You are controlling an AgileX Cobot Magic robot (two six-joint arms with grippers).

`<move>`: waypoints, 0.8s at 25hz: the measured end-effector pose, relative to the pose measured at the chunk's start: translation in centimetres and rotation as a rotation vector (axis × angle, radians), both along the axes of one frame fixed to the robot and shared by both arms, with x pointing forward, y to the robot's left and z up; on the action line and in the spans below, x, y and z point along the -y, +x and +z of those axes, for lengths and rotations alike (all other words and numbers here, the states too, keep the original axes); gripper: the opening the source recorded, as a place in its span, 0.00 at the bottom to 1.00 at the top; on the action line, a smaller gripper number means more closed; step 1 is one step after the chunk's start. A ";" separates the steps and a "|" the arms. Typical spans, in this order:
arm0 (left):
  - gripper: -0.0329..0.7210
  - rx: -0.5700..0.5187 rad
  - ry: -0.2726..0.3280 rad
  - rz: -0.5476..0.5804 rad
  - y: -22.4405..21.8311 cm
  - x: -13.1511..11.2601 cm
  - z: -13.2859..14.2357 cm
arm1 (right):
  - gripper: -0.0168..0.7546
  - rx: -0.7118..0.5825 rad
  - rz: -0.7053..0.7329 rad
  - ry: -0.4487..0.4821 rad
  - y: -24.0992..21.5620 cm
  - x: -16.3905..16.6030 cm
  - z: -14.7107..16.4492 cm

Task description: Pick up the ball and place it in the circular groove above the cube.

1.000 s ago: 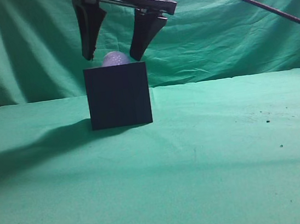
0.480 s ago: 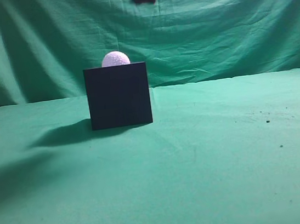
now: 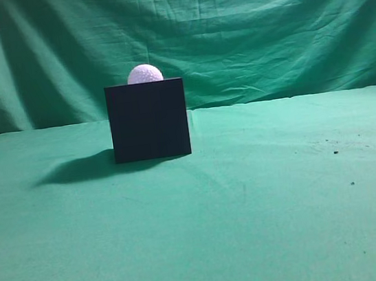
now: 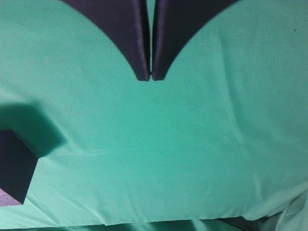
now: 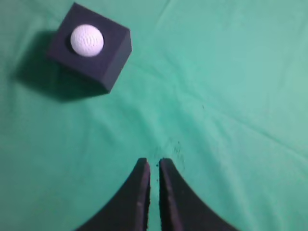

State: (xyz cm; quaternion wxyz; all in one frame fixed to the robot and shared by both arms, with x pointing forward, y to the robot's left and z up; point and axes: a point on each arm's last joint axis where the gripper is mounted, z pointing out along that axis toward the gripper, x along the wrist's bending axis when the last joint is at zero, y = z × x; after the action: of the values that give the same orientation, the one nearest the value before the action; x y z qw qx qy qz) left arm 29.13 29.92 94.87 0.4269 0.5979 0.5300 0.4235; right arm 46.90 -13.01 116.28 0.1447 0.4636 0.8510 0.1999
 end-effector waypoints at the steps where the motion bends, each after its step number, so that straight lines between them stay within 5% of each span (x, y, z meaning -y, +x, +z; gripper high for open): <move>1: 0.04 0.000 0.000 0.000 0.0 0.0 0.0 | 0.08 0.002 0.000 0.005 -1.0 0.7 -0.4; 13: 0.04 0.000 0.000 0.000 0.0 0.0 0.0 | 0.08 0.212 0.026 0.307 -12.8 8.8 -3.8; 20: 0.04 0.000 0.000 0.000 0.0 0.0 0.0 | 0.08 0.393 0.067 0.403 -17.7 12.7 -2.9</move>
State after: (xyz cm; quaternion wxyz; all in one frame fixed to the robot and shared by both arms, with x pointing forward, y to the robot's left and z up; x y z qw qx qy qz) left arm 29.13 29.92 94.87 0.4269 0.5979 0.5300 0.4235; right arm 29.18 -25.72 113.36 0.2051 0.4070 0.7645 0.4559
